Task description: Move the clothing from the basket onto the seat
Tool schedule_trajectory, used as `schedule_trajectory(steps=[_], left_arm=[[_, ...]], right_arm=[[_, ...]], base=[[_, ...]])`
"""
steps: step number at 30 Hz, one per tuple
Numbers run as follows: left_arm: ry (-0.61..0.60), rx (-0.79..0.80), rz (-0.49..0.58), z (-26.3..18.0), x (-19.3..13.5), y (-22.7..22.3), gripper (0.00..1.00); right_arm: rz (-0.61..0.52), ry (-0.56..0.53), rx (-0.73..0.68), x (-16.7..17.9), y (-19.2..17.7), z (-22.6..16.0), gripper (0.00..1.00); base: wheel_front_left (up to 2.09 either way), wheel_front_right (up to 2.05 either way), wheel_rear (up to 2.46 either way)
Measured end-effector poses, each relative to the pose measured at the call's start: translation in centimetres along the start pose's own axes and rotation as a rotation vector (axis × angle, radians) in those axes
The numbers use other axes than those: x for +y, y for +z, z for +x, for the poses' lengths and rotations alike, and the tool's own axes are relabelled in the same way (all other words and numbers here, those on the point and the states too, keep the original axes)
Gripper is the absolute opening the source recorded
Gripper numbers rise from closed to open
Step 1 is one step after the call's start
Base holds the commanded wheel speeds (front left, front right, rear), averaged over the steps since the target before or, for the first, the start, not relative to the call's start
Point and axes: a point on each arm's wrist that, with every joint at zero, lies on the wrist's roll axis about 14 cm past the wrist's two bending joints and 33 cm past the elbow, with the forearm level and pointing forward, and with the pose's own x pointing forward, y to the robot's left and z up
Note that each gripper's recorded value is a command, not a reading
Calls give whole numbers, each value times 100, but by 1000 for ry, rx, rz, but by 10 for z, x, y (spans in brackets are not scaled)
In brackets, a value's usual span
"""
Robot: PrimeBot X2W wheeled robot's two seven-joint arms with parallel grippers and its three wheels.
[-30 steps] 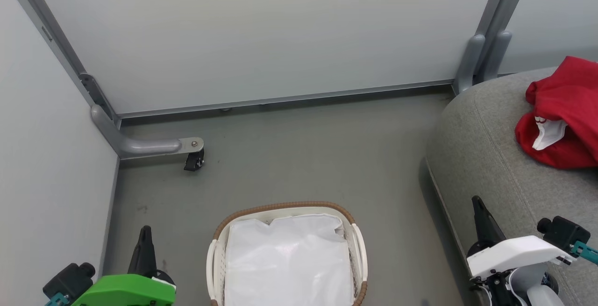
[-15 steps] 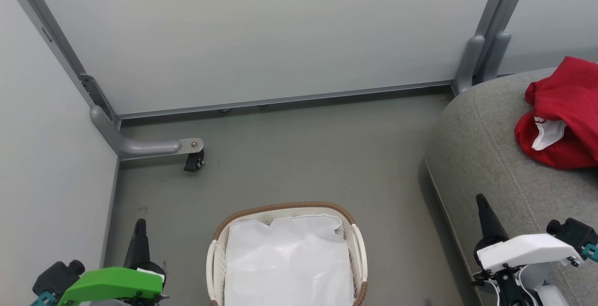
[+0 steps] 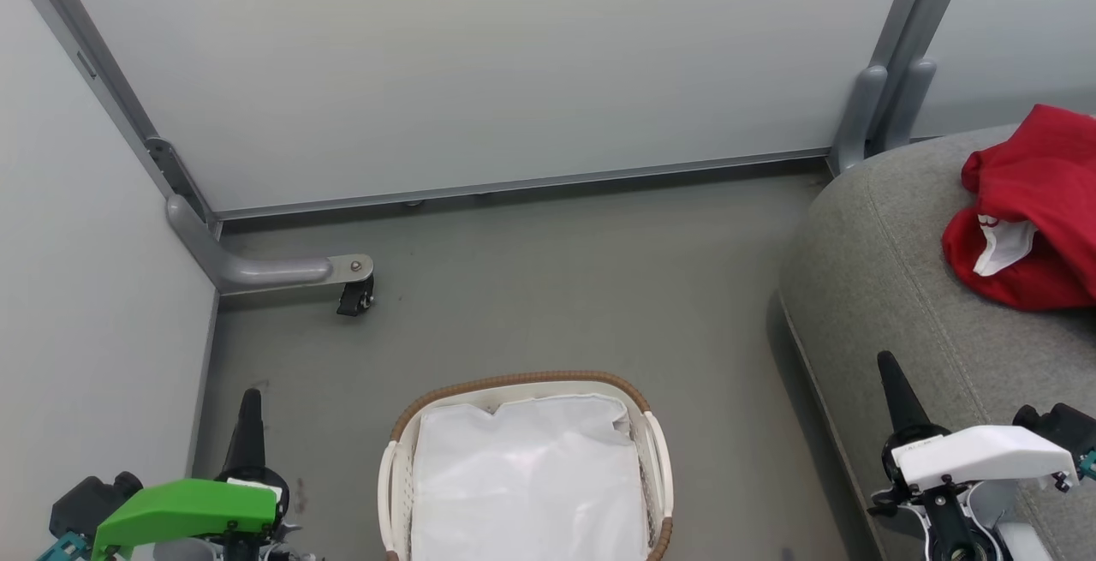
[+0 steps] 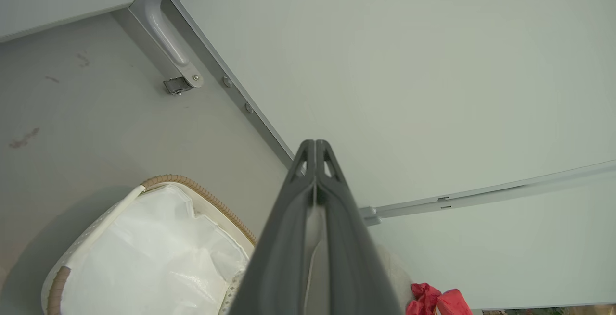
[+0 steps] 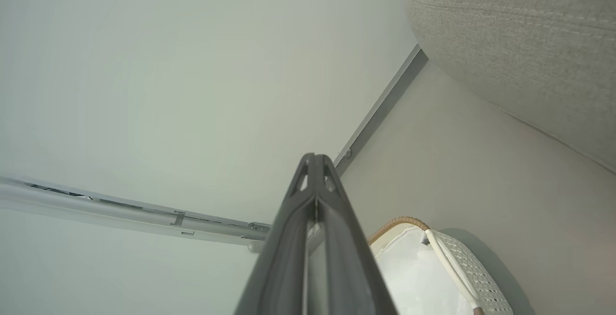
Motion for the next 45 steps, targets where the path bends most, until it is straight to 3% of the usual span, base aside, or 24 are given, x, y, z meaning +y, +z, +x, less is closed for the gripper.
schedule_trajectory(steps=[45], left_arm=[[-84,-7,-343,9,-24,18,0]], right_arm=[[377,58,-3,14,14,1,0]], base=[[0,0,0]])
